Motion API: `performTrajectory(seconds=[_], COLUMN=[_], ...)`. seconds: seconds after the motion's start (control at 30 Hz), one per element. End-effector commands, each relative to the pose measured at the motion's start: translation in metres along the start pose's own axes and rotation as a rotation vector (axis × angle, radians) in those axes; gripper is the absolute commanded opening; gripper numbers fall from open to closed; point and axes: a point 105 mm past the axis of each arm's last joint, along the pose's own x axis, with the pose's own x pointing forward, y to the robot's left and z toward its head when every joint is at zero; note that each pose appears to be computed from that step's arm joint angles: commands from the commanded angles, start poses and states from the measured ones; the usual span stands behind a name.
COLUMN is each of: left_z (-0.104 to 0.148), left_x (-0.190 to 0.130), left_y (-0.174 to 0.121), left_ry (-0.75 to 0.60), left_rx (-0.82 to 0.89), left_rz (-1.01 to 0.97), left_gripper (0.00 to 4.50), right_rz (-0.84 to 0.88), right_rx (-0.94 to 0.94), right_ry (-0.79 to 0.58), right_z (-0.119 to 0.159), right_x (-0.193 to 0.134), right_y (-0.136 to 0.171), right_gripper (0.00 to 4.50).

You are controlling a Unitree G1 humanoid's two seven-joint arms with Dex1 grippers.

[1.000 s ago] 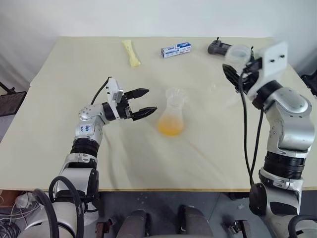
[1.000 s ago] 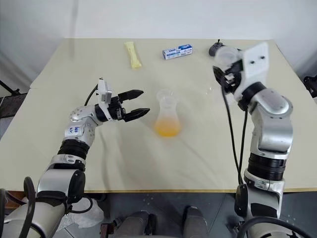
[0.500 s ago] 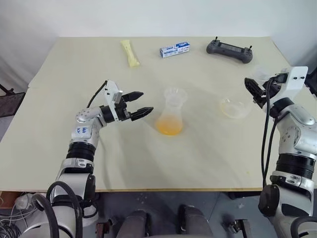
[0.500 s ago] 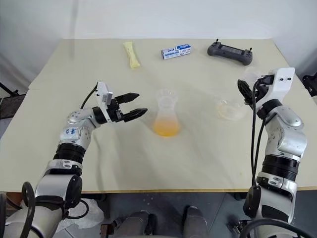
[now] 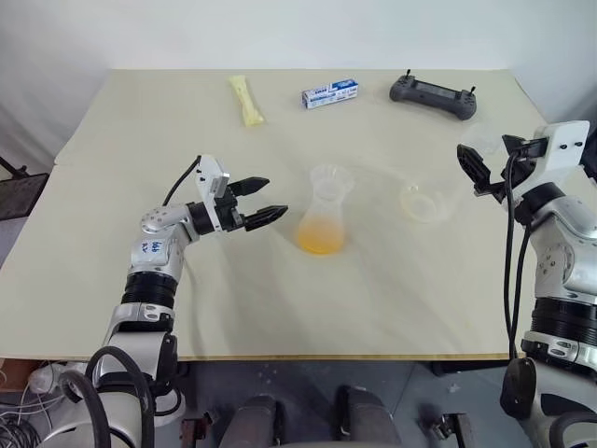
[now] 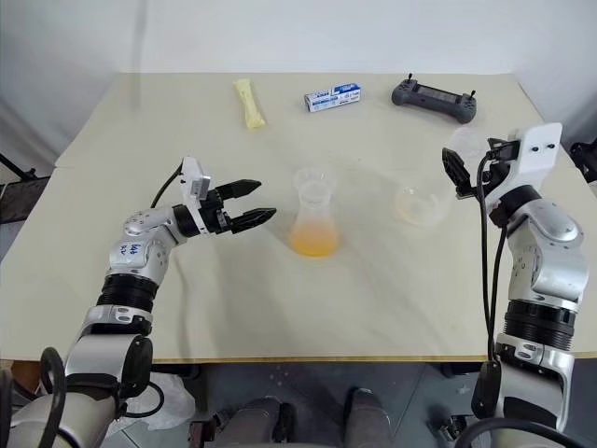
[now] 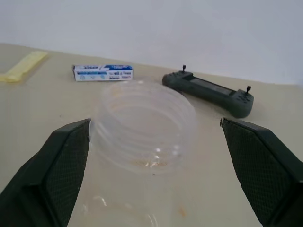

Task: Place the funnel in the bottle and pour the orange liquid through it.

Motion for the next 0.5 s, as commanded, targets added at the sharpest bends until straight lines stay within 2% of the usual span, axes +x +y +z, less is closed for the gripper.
performTrajectory(seconds=[0.03, 0.4, 0.5], left_z=[0.012, 0.008, 0.007], left_x=[-0.004, -0.009, -0.016], left_y=[0.004, 0.007, 0.002], left_ry=[-0.019, 0.001, 0.003], left_rx=[0.035, 0.031, 0.048], left_rz=[0.017, 0.048, 0.014], left_gripper=[4.50, 4.50, 4.50], right_rz=[0.023, 0.157, 0.304], right_rx=[-0.046, -0.056, -0.050], right_ry=[-0.077, -0.170, -0.175], right_z=[0.033, 0.076, 0.085], right_x=[0.001, -0.002, -0.020], right_y=[0.001, 0.031, 0.056], right_gripper=[4.47, 4.47, 4.47])
